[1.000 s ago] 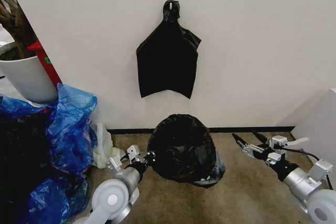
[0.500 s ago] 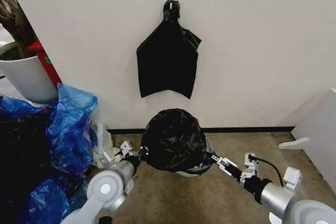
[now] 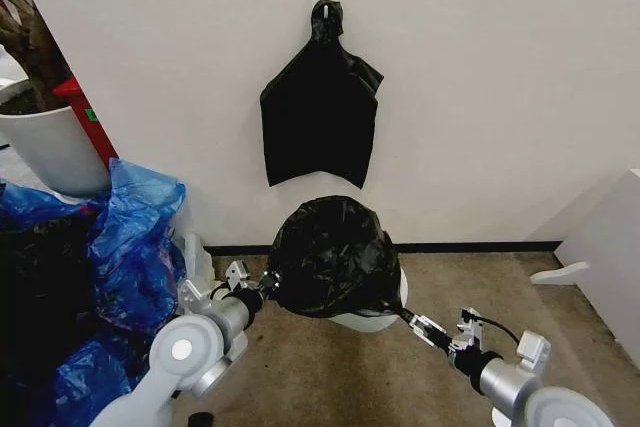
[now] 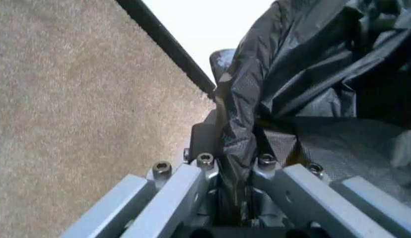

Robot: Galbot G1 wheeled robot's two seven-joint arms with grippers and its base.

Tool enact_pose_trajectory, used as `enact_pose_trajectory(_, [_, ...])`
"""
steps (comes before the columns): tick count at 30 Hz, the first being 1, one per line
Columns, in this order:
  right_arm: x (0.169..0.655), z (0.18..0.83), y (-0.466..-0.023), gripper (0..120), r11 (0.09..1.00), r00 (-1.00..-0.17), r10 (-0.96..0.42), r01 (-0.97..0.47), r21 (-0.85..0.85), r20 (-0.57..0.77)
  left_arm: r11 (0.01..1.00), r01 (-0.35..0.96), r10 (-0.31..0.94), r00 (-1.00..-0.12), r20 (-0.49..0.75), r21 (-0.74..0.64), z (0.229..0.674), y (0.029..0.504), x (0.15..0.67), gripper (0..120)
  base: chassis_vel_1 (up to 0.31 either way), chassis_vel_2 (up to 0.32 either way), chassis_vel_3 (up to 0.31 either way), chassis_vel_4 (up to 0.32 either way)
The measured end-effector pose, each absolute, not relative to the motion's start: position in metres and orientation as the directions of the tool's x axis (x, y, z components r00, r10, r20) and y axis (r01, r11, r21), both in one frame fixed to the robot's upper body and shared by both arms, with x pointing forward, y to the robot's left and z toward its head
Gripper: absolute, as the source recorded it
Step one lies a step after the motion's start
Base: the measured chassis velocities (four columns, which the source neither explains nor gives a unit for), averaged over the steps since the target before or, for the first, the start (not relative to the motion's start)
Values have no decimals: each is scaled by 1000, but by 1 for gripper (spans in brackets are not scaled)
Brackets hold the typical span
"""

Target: Place the garbage bag over the trash bin.

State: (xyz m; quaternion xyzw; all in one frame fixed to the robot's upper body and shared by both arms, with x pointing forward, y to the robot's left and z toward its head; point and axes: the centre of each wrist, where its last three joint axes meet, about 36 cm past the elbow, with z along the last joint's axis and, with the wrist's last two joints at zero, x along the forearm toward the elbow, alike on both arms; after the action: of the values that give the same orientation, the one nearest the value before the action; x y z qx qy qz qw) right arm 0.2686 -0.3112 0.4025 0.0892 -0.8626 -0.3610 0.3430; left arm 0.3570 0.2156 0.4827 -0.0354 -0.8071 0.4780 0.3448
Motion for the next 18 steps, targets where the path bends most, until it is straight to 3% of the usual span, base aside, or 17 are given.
enact_pose_trajectory(9, [261, 380, -320, 100, 780, -770, -352, 73, 621, 532, 514, -308, 410, -731, 545, -801, 496, 218, 359, 0, 0, 0, 0, 0])
enact_pose_trajectory(18, [233, 450, -299, 100, 713, -816, -413, -12, 701, 405, 532, -325, 380, -733, 564, -782, 485, 221, 364, 0, 0, 0, 0, 0])
